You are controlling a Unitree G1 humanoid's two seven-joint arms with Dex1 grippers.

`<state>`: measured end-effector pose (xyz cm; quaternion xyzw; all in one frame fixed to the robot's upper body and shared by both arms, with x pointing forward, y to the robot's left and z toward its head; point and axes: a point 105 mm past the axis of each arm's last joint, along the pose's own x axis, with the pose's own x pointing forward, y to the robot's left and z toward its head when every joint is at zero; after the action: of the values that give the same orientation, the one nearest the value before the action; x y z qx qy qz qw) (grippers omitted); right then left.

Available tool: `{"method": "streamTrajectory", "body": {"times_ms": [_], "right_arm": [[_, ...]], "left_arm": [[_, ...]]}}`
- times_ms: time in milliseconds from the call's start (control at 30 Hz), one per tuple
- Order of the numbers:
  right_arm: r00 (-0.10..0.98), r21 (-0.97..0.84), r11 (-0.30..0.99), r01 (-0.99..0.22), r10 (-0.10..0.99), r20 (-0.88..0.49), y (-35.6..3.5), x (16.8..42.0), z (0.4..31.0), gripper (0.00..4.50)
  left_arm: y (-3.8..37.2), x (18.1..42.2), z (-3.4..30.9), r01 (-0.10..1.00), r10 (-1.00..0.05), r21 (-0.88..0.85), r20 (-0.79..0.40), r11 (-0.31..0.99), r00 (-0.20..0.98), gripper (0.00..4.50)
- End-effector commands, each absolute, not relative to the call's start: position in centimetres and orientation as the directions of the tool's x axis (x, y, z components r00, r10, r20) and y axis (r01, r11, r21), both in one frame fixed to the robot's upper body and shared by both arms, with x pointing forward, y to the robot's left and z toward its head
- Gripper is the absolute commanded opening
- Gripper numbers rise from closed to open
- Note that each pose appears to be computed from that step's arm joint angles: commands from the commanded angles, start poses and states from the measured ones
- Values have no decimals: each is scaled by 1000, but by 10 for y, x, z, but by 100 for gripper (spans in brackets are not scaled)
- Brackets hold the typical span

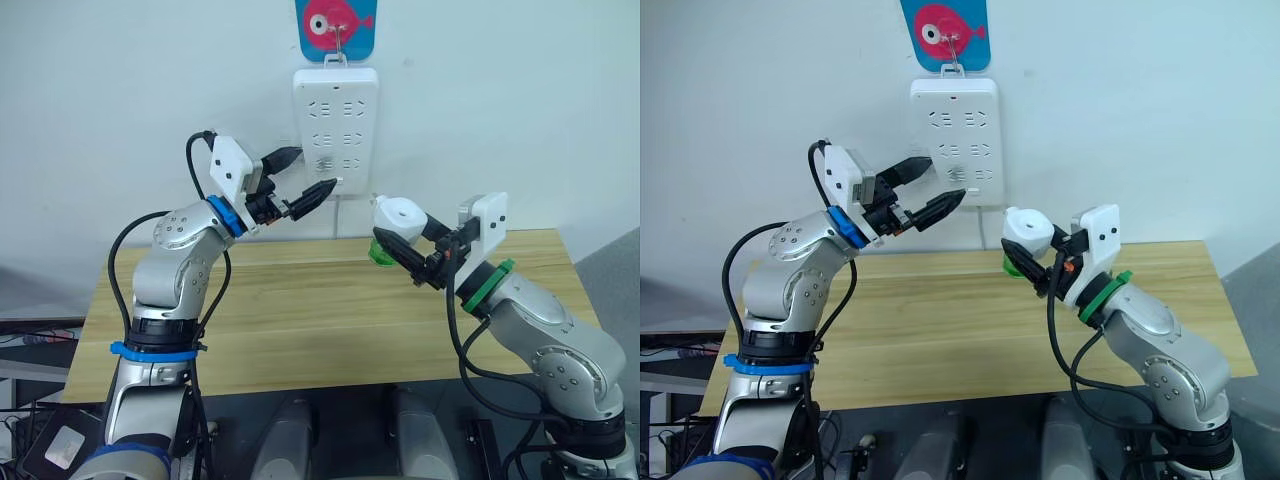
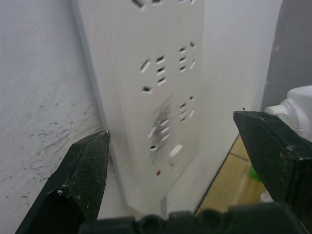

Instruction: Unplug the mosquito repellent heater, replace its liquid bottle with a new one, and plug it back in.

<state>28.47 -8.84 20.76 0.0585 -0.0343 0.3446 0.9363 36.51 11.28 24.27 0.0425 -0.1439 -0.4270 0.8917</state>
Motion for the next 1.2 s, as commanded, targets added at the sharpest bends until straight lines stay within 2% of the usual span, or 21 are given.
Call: {"method": "streamTrajectory", "body": {"times_ms": [33, 433, 533, 800, 1000, 1200], "right_arm": [[764, 64, 766, -640, 625, 162, -93, 278, 220, 308], [770, 55, 774, -630, 616, 167, -92, 276, 223, 308], [771, 52, 776, -629, 614, 169, -92, 277, 224, 308], [745, -5, 757, -653, 644, 176, -83, 274, 230, 308], [702, -178, 714, -677, 699, 136, -73, 273, 236, 308], [691, -217, 705, -675, 707, 151, -73, 278, 243, 308]], "left_arm": [[108, 367, 251, 746, -785, 248, 248, 618, 568, 450], [91, 361, 246, 844, -874, 240, 218, 479, 434, 450], [89, 363, 246, 846, -875, 237, 222, 477, 431, 390], [88, 368, 251, 851, -862, 192, 253, 489, 439, 138], [88, 365, 245, 881, -886, 150, 208, 448, 415, 128], [91, 362, 242, 897, -900, 139, 184, 421, 394, 128]]}}
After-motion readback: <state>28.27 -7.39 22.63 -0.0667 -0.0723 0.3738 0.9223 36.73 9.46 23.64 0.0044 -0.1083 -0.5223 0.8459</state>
